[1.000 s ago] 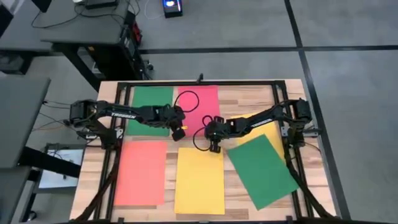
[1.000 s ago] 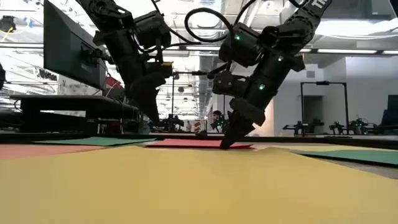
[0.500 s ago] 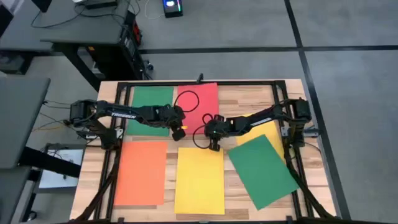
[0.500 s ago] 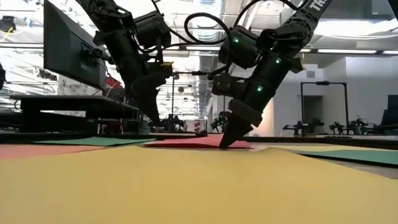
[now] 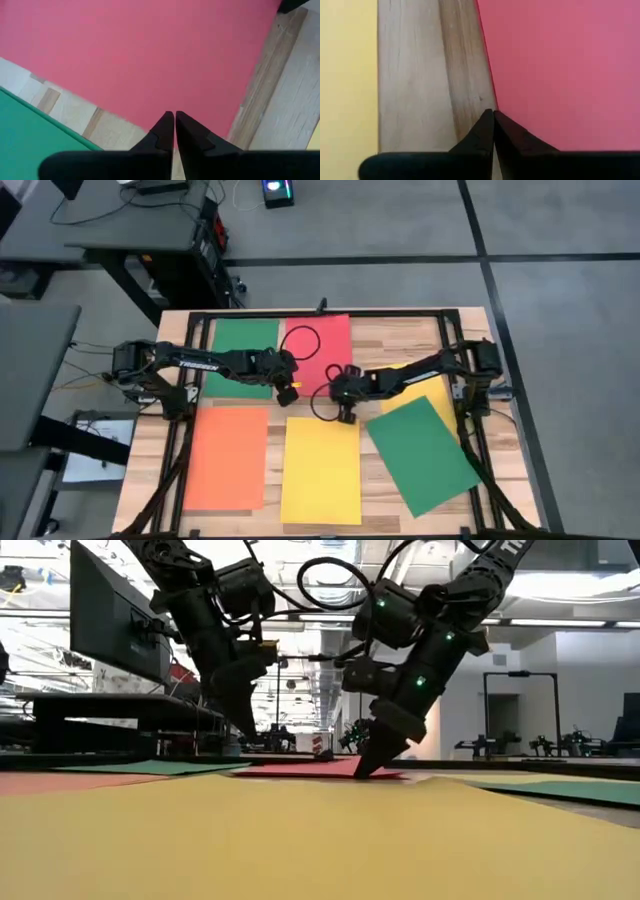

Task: Organize paper
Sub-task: Stack the pink paper on top of the pink paper, then stack the green paper on top of the green paper

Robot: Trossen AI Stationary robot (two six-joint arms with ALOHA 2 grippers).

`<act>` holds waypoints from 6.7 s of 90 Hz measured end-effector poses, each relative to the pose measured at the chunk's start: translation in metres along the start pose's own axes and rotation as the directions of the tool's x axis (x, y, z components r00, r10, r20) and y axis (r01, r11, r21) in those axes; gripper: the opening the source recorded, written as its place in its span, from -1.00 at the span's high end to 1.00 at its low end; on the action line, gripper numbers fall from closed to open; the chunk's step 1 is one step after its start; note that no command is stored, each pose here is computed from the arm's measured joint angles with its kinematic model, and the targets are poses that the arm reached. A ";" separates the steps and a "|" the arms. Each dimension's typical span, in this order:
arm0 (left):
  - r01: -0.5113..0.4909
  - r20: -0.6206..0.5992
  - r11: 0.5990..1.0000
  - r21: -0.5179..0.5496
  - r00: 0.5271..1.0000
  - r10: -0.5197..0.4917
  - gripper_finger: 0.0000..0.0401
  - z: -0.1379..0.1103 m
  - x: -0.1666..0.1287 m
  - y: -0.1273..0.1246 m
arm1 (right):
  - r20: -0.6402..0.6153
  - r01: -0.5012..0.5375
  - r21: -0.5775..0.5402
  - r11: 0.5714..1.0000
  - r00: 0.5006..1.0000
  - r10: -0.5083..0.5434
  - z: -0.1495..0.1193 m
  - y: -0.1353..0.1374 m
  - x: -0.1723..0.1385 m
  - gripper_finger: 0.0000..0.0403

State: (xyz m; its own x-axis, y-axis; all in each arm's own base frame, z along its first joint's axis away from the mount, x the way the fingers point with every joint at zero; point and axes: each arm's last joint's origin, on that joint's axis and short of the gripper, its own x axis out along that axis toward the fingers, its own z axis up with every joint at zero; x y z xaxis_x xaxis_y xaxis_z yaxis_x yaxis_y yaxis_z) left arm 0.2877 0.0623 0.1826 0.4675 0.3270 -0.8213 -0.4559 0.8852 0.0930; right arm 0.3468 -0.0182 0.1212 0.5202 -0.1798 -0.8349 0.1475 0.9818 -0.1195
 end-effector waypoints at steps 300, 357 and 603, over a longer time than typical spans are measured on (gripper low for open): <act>-0.096 -0.179 0.990 -0.107 0.981 0.076 1.00 -0.011 0.037 0.019 | -0.143 0.071 0.217 0.974 0.989 -0.040 -0.045 -0.051 -0.023 1.00; -0.129 0.070 0.984 -0.124 0.988 0.139 1.00 0.024 -0.017 0.003 | -0.014 0.006 0.171 0.985 1.000 -0.003 -0.043 -0.011 -0.140 1.00; 0.317 0.065 0.701 0.638 0.885 -0.460 1.00 0.116 0.078 -0.241 | -0.591 -0.141 -0.075 0.987 0.804 0.070 -0.172 0.210 -0.167 -0.17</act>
State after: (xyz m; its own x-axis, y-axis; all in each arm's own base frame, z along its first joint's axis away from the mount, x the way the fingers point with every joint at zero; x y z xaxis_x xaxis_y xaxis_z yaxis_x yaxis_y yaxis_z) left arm 0.5217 -0.0872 0.1614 0.6733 -0.0961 -0.7331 0.3121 0.9358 0.1639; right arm 0.1456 0.2286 0.1433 -0.0683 -0.0398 -0.9969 0.0094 0.9991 -0.0405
